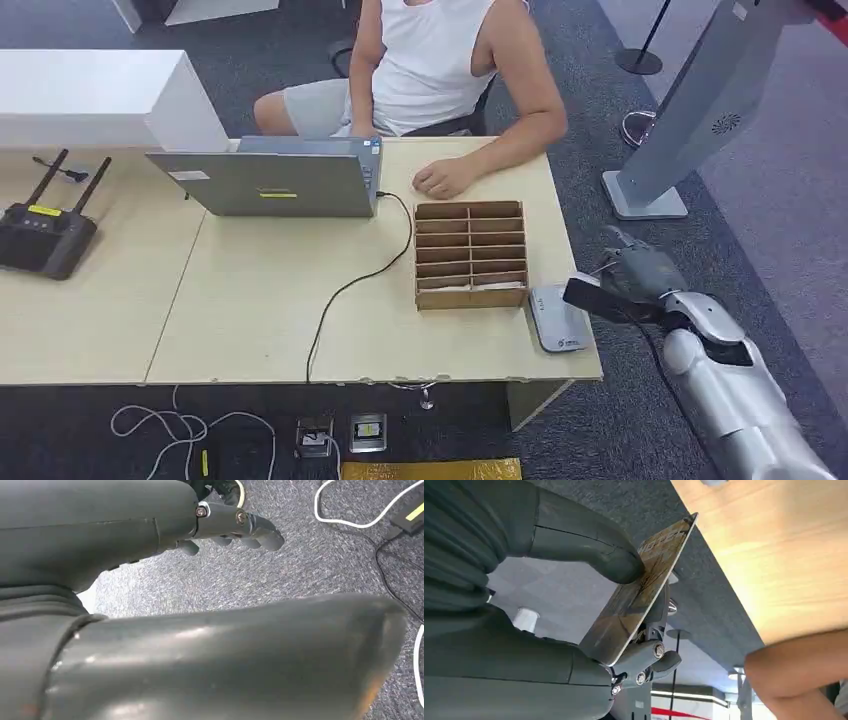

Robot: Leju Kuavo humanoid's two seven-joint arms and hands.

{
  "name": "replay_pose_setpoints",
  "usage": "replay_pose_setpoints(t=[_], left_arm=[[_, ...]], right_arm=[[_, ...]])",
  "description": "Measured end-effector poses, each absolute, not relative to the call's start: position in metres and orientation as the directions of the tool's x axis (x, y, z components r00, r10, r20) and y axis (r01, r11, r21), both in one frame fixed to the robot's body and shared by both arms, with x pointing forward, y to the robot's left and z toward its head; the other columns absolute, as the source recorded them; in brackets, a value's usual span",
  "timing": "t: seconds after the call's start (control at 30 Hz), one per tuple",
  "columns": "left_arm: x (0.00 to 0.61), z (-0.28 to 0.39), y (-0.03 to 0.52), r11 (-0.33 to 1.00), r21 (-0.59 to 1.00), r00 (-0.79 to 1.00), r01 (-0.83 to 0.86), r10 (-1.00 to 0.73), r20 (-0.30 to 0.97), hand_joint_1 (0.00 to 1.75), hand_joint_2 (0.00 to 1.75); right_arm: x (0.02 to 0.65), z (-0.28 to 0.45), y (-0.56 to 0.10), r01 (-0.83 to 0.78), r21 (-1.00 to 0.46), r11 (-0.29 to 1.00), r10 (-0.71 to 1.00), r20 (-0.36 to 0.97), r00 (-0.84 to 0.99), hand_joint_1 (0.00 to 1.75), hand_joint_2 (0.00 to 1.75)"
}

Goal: Pass the card to the sensor for recognition and then transmit it.

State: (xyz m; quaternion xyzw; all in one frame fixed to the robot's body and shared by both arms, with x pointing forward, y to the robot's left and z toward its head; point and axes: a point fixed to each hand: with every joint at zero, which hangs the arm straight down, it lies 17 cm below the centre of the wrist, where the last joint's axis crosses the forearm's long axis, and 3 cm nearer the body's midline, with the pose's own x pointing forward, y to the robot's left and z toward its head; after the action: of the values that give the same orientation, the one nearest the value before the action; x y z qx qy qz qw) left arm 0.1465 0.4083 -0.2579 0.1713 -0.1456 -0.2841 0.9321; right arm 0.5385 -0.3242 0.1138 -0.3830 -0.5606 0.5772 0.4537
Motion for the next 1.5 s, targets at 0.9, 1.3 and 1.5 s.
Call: replay_pose_setpoints(t=[0.9, 1.3, 1.5], left_arm=[[0.148, -0.257, 0.410, 0.761, 0.417, 0.781, 0.498, -0.602, 0.166, 0.00, 0.00], [0.149, -0.257, 0.409, 0.761, 0.417, 0.781, 0.496, -0.601, 0.168, 0.00, 0.00], [0.149, -0.257, 0.408, 0.761, 0.419, 0.781, 0.495, -0.601, 0.169, 0.00, 0.00]], right_arm=[[0.490, 0.037, -0.321, -0.234, -0.969, 0.079, 0.958, 0.139, -0.250, 1.75, 1.75], [0.508, 0.059, -0.326, -0.177, -0.982, 0.064, 0.964, 0.107, -0.245, 1.75, 1.75], [0.531, 0.096, -0.337, -0.092, -0.993, 0.068, 0.968, 0.088, -0.236, 1.75, 1.75]])
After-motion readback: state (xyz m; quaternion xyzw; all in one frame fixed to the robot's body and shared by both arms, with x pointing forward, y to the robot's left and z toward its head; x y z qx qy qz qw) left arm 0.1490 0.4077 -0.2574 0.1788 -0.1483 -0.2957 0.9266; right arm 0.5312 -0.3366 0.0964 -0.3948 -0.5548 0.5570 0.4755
